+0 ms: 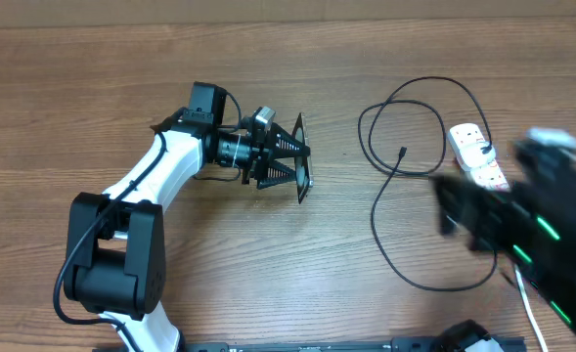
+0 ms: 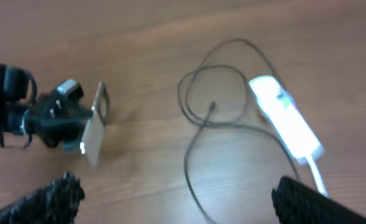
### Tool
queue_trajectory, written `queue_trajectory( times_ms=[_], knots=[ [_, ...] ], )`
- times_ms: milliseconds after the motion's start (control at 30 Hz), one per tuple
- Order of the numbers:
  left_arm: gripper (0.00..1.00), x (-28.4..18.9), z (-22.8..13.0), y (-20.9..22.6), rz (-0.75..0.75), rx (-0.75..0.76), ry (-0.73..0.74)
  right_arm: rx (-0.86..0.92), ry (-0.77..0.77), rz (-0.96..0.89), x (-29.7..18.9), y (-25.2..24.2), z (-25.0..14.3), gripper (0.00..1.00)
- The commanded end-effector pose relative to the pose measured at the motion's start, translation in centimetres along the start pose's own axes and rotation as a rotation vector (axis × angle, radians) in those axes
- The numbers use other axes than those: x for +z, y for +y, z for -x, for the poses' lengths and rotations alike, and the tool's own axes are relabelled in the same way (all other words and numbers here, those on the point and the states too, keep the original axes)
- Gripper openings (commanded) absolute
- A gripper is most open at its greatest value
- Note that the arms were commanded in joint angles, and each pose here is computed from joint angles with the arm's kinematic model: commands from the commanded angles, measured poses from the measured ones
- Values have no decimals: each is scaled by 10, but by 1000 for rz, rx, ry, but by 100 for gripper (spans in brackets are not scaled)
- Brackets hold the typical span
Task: Plug charger to phone and switch on socket
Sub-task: 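Swing the right gripper out from rest toward the held phone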
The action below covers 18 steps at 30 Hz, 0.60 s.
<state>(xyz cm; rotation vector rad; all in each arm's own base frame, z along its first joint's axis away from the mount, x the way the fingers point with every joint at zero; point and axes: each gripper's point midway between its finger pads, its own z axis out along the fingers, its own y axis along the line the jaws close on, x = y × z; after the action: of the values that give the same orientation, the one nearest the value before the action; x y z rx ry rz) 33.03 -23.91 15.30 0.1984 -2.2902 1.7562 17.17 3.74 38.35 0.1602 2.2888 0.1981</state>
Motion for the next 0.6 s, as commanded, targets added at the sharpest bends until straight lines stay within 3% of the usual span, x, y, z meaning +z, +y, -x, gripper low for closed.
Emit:
queue_trajectory(
  times_ms=[0,167,300,400,567],
  knots=[
    [59,-2,0,-14,-47,50,23,76,-38,30,-33,-10,-3,99],
    [59,-2,0,-13,-47,49,22,201,68,162,-35,7,-32,99],
    [60,-2,0,-14,-47,49,23,246,237,51,10,2,-71,99],
    [59,-2,0,-13,-46,50,22,250,276,-55,46,-9,-93,99],
    [60,-3,1,-13,-47,49,21,213,316,25,87,17,-122,99]
  ],
)
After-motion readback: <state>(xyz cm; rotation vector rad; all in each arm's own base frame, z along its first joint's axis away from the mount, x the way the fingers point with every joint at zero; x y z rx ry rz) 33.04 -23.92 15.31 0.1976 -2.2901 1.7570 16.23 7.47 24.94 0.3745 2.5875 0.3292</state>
